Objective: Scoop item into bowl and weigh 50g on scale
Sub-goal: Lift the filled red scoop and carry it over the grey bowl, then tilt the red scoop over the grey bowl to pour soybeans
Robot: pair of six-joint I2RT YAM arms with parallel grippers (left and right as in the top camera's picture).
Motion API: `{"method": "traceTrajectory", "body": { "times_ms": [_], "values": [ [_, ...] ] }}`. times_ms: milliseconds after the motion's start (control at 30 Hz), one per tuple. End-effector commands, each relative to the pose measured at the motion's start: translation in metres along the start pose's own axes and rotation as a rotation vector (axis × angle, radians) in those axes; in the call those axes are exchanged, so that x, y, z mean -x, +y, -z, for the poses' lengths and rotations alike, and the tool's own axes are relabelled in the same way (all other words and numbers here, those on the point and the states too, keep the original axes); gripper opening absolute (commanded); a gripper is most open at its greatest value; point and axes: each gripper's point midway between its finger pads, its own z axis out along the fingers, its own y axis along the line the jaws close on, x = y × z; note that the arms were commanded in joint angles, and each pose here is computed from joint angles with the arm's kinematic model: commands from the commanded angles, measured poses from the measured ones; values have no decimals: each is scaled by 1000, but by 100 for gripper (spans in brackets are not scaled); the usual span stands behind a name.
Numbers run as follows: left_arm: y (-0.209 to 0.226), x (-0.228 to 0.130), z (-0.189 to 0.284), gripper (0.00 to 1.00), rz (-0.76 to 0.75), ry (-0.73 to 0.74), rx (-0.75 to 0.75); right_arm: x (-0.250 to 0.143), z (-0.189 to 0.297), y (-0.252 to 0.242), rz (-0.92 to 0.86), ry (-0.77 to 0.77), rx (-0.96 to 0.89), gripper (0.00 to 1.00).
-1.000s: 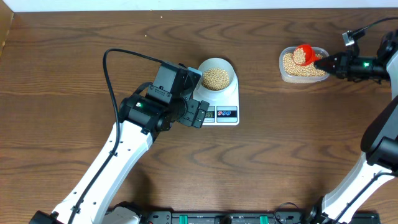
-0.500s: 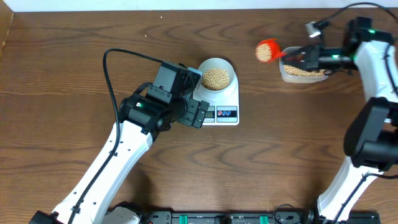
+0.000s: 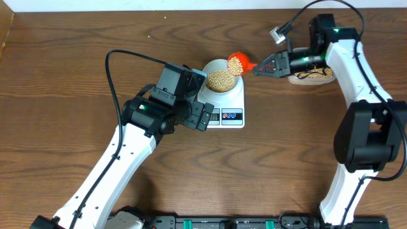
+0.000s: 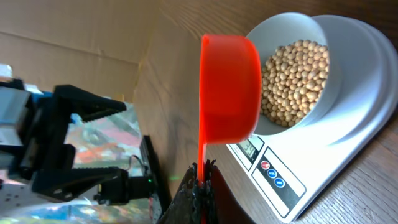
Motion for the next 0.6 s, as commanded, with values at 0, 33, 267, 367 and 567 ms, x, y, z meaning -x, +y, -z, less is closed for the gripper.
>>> {"method": "traceTrajectory", "body": {
  "times_ms": [0, 33, 267, 367, 567],
  "values": [
    [4, -3, -2, 93, 4, 9, 12, -2, -8, 9, 55, 26, -28, 1],
    [4, -3, -2, 94, 4, 9, 12, -3, -11, 8, 58, 33, -36, 1],
    [4, -3, -2, 93, 4, 9, 12, -1, -24, 5, 69, 55, -85, 1],
    [4, -3, -2, 93, 4, 9, 12, 2, -29, 5, 77, 57, -106, 1],
    [4, -3, -2, 94, 4, 9, 12, 4, -36, 0, 92, 83, -198, 1]
  ]
}}
